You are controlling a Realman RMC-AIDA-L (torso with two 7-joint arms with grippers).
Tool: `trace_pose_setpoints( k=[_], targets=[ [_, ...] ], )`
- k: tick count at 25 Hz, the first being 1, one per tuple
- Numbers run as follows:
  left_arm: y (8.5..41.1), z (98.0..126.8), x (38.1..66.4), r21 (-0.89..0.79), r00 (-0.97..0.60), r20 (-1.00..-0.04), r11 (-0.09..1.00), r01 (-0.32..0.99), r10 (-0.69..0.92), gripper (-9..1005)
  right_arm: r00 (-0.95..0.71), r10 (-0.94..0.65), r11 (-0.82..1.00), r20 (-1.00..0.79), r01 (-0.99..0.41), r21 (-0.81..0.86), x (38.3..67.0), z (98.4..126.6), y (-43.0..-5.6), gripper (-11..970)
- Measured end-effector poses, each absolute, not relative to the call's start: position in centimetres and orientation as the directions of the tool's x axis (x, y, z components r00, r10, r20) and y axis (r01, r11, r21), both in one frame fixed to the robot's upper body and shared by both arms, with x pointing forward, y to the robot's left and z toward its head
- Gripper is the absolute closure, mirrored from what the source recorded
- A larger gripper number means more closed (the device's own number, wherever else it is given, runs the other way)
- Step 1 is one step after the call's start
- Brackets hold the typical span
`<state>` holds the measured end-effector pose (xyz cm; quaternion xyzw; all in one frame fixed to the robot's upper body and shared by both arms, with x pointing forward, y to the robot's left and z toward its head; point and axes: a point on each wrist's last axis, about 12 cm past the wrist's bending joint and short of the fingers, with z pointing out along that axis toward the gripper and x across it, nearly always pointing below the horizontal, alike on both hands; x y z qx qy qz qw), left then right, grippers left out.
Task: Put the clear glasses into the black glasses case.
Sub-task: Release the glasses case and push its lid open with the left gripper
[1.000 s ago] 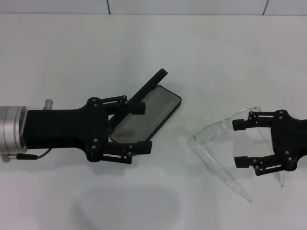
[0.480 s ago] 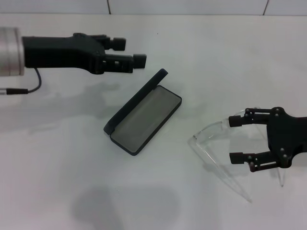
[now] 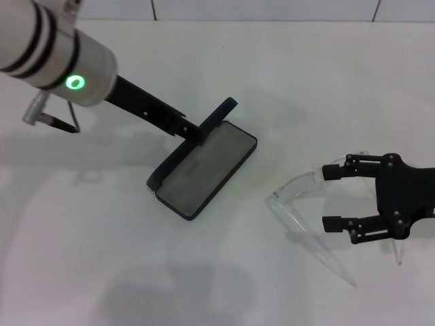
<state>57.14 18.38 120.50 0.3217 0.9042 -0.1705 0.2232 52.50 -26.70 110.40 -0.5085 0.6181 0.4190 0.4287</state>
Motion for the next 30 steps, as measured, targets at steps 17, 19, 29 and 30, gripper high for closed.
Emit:
trace_pose_setpoints(
  k=[17, 19, 29, 30],
  targets=[
    [17.1, 116.8, 58.7, -0.115, -0.723, -0.433, 0.763, 0.637, 0.538, 124, -0.115, -0.258, 0.133, -0.959, -0.988, 0.083, 52.2, 110.2, -26.3, 137],
    [17.0, 116.7, 58.7, -0.109, -0.720, -0.432, 0.761, 0.639, 0.543, 126, -0.115, -0.257, 0.133, -0.959, -0.988, 0.083, 52.2, 110.2, -26.3, 137],
    [16.8, 116.5, 58.6, -0.107, -0.705, -0.429, 0.743, 0.661, 0.565, 202, -0.116, -0.258, 0.139, -0.959, -0.987, 0.082, 52.2, 110.1, -26.3, 138],
    [16.8, 116.5, 58.6, -0.107, -0.704, -0.429, 0.743, 0.661, 0.565, 226, -0.116, -0.258, 0.141, -0.959, -0.987, 0.082, 52.2, 110.1, -26.3, 138]
  ],
)
